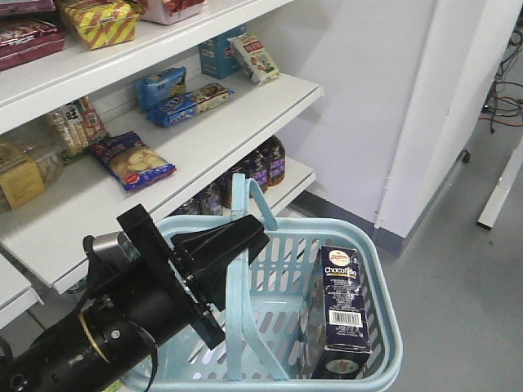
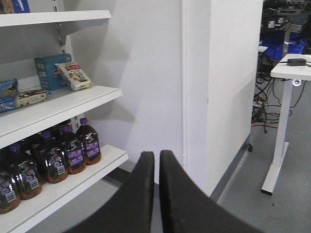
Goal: Left arm holds basket, right arm returns cookies
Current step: 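Turn the base along the snack shelves toward the yellow pear-drink bottles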
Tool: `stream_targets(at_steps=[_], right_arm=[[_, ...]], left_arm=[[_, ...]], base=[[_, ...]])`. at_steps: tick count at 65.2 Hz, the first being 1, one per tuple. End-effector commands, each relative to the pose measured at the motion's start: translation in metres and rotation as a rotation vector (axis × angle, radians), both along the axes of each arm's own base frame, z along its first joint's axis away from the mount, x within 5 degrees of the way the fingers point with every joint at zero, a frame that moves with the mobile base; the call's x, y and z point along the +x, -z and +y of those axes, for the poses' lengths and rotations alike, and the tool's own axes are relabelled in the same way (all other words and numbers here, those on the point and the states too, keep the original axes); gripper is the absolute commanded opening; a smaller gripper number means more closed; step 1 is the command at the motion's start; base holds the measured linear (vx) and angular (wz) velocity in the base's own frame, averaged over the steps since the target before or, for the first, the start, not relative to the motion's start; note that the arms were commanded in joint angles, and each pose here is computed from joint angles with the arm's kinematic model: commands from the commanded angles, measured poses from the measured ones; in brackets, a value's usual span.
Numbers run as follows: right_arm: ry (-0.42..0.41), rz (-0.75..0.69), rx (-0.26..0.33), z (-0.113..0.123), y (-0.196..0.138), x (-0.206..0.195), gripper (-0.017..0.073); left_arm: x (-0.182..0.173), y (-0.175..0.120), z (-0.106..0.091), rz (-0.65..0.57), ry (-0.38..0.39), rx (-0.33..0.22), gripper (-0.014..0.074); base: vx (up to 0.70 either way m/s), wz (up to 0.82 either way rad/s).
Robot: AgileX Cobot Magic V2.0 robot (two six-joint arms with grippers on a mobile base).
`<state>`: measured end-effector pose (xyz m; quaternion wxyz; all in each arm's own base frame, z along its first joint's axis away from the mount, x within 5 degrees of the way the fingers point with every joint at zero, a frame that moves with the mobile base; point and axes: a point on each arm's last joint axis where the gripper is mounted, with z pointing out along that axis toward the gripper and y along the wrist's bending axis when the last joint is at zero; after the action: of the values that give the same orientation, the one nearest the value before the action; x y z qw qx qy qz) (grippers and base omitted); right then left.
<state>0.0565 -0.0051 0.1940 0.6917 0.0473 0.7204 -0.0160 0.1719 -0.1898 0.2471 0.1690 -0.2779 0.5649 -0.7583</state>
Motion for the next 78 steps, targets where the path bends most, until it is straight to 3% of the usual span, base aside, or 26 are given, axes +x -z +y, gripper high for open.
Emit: stream_targets(at_steps=[1, 78], right_arm=[[0.003, -0.065, -0.013, -0.0001, -0.001, -0.0001, -0.0006], [0.003, -0.065, -0.013, -0.0001, -0.001, -0.0001, -0.0006]], left_arm=[[-0.0075, -0.0383, 0.0067, -0.208, 0.012, -0.264, 0.0], [-0.0075, -0.0383, 0.0067, -0.208, 0.012, -0.264, 0.0]], base=[[0.04, 0.33], [0.04, 0.36]])
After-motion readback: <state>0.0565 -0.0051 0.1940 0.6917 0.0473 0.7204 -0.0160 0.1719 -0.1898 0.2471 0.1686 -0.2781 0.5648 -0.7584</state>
